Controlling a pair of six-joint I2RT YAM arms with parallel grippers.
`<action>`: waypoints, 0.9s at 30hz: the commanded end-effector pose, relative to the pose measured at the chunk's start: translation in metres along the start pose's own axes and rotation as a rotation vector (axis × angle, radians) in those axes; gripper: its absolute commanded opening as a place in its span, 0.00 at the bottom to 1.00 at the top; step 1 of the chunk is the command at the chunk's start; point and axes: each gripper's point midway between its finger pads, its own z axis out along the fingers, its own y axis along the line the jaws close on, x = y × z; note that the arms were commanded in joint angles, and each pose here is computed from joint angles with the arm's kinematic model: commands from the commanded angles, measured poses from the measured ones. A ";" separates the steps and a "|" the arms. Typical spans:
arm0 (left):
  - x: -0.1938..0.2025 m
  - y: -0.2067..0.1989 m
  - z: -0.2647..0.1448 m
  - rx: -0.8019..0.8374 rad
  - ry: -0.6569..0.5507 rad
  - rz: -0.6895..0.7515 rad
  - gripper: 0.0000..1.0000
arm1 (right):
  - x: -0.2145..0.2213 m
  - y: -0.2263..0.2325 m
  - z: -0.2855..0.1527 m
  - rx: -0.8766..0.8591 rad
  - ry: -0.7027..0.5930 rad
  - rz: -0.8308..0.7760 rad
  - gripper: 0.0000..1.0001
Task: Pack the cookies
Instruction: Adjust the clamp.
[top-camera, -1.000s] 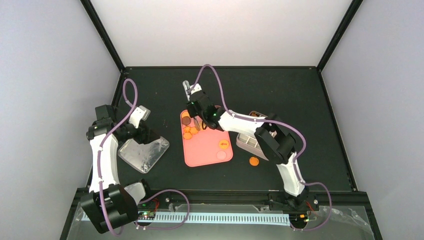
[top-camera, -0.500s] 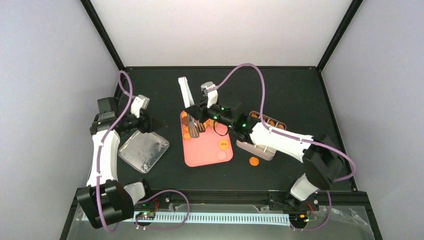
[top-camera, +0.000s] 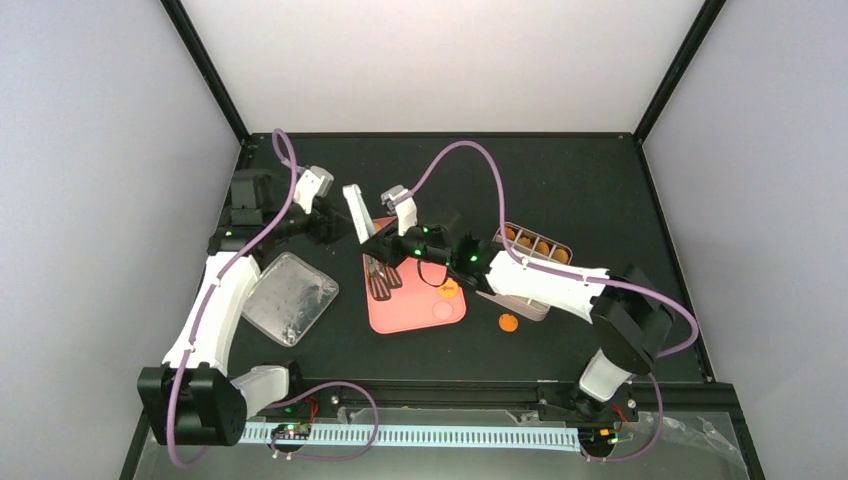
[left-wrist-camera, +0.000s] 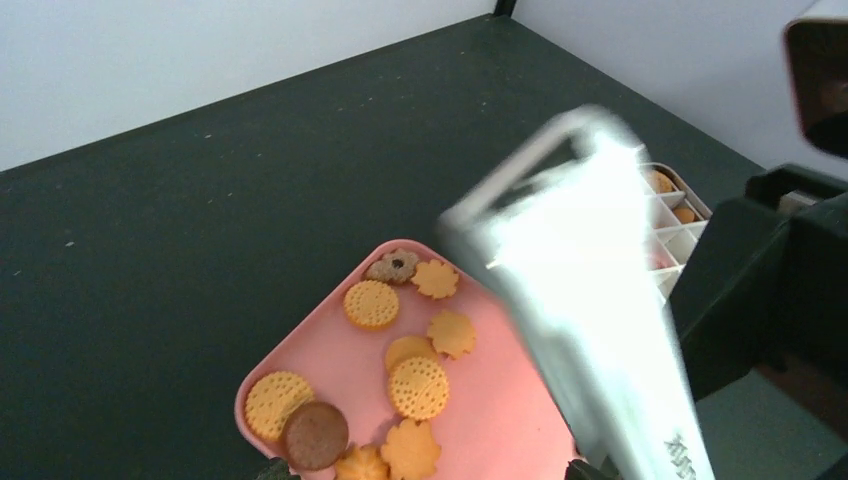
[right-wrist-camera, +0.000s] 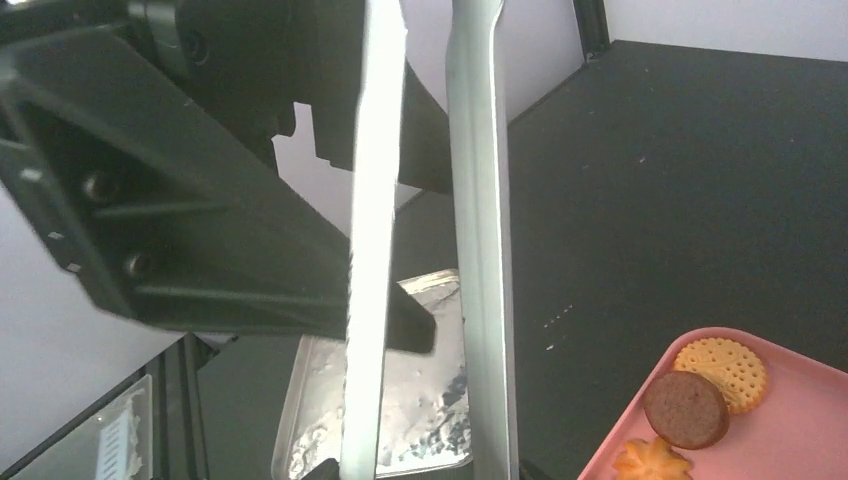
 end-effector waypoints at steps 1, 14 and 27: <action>-0.013 -0.012 0.013 0.029 -0.015 0.032 0.71 | -0.009 0.004 0.011 0.019 0.002 -0.041 0.43; 0.014 -0.054 0.028 0.232 0.047 0.086 0.71 | -0.007 -0.007 0.019 0.087 0.013 -0.071 0.43; 0.037 -0.056 0.040 0.272 0.107 0.118 0.70 | 0.008 -0.027 0.032 0.147 0.015 -0.078 0.51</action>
